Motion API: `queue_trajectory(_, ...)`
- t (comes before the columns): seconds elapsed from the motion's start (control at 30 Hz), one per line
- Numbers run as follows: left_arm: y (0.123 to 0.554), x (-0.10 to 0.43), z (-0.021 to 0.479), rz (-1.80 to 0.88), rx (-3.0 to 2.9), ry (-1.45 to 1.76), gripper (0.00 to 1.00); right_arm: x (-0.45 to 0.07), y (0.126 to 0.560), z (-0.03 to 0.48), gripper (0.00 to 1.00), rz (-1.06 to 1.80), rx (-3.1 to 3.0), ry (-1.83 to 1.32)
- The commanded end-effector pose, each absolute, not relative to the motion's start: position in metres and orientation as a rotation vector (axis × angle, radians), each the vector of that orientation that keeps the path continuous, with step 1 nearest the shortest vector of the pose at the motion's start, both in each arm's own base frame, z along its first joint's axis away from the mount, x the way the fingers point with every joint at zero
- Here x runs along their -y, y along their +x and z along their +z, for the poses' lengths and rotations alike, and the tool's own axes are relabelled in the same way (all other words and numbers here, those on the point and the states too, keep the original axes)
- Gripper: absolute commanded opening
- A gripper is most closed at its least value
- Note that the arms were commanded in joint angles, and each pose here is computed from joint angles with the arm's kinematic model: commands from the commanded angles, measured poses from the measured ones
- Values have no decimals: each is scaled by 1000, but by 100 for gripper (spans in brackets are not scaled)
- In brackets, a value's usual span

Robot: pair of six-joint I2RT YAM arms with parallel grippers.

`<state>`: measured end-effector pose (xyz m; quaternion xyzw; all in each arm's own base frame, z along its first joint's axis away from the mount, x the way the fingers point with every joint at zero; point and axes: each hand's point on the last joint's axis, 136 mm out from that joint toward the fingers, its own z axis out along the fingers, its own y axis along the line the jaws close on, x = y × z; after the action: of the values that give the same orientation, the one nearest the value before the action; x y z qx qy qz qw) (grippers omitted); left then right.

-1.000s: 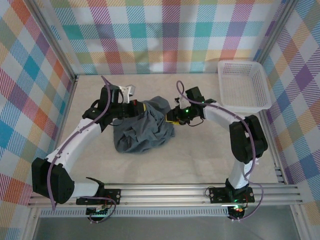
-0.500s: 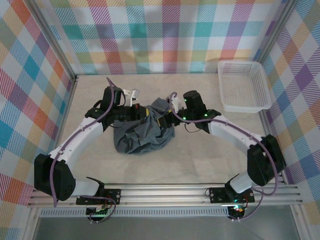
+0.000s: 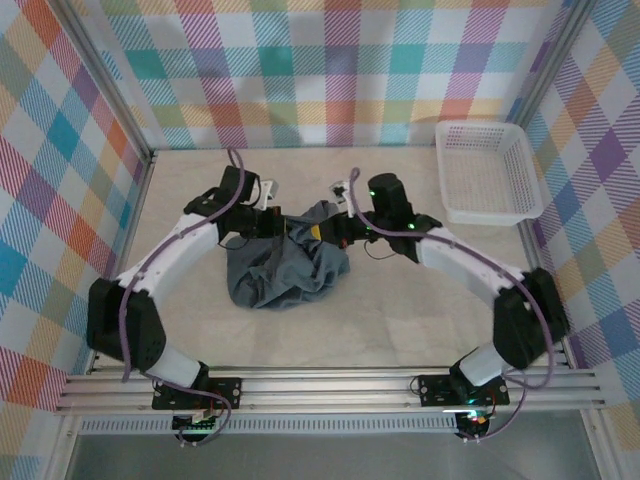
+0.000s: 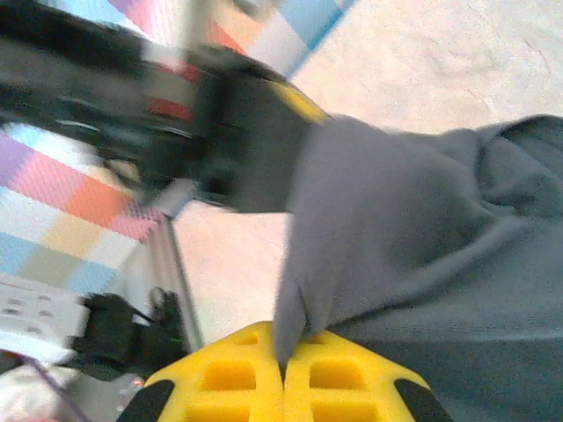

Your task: Fold the inside-out t-shirt

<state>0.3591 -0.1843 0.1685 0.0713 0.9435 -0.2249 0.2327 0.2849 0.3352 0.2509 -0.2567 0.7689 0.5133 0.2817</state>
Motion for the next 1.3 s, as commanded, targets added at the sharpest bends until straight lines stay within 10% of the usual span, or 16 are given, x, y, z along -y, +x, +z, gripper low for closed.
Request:
queue_trajectory(0.0, 363, 155, 151, -405, -2666, 224, 15, -336, 278, 303, 0, 1566, -1887, -563)
queue_trajectory(0.17, 352, 170, 198, -590, -2521, 227, 42, -343, 288, 287, 0, 1566, -1979, -535)
queue_trajectory(0.5, 291, 222, 226, -588, -2333, 504, 48, -356, 307, 260, 0, 1558, -2123, -503)
queue_trajectory(0.93, 354, 222, 187, -327, -2363, 458, 50, -362, 296, 279, 0, 1659, -2098, -562)
queue_trajectory(1.0, 358, 221, 192, -350, -2349, 407, 40, -360, 295, 276, 0, 1642, -2113, -572)
queue_trajectory(1.1, 354, 220, 205, -453, -2341, 358, 0, -344, 309, 261, 0, 1522, -2195, -488)
queue_trajectory(1.27, 316, 249, 267, -1130, -2266, 341, 0, -280, 365, 189, 0, 1347, -2355, -216)
